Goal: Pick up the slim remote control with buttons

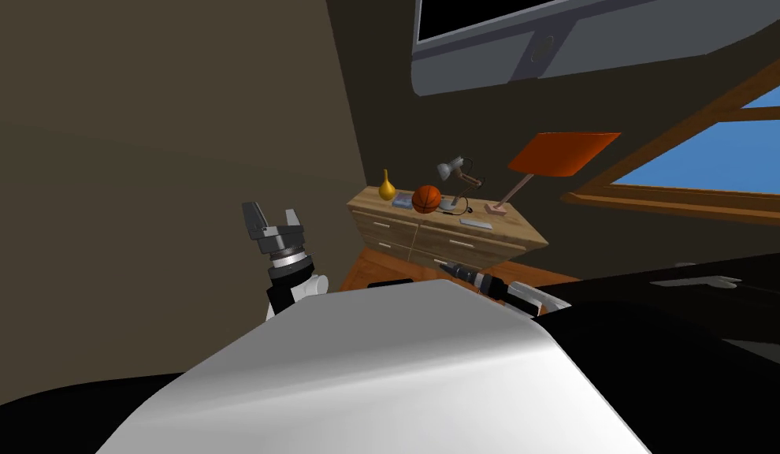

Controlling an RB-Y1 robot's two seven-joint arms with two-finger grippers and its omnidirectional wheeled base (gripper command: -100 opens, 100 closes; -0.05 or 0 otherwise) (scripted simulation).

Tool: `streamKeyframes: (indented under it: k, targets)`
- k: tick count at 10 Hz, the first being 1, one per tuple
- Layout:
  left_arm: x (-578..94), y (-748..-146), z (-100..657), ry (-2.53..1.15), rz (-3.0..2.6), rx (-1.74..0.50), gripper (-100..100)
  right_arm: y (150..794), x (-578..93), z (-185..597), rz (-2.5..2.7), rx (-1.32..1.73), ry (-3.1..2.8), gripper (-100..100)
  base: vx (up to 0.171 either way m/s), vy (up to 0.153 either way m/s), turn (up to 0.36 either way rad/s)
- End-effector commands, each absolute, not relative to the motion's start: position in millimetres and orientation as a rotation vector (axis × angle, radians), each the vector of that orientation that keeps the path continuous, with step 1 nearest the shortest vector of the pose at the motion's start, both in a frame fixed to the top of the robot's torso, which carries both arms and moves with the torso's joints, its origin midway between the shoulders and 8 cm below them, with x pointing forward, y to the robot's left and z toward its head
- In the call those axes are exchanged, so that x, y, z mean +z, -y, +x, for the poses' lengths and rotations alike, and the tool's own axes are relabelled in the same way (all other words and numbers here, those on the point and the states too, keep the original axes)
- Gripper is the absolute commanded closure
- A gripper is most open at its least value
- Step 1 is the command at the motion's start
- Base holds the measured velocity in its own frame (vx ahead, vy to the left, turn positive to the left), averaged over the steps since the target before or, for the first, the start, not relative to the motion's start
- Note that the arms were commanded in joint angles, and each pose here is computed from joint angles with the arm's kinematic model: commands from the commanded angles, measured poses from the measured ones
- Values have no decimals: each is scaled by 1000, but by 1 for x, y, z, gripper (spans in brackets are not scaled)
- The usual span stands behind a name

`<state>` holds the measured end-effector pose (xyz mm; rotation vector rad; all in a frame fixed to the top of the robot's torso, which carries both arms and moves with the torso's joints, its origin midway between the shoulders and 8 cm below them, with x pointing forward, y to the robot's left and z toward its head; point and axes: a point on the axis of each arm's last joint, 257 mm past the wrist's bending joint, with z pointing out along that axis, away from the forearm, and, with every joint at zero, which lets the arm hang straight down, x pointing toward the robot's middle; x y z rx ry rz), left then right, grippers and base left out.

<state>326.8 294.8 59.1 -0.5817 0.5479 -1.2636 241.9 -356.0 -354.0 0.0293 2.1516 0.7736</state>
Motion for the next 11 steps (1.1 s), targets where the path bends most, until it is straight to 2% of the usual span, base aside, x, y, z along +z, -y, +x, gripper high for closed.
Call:
streamKeyframes:
  k: [1,5,11]
  targets:
    - [59,-295,327,-548,-582,-1264,0,371,-359,233,-22,737,-2204,-100,8,-6,107]
    - [59,-295,327,-548,-582,-1263,0,401,-367,216,-108,666,-2296,-100,6,-5,75]
    - [59,-295,327,-548,-582,-1263,0,481,-374,172,-333,474,-2509,-100,12,-13,123]
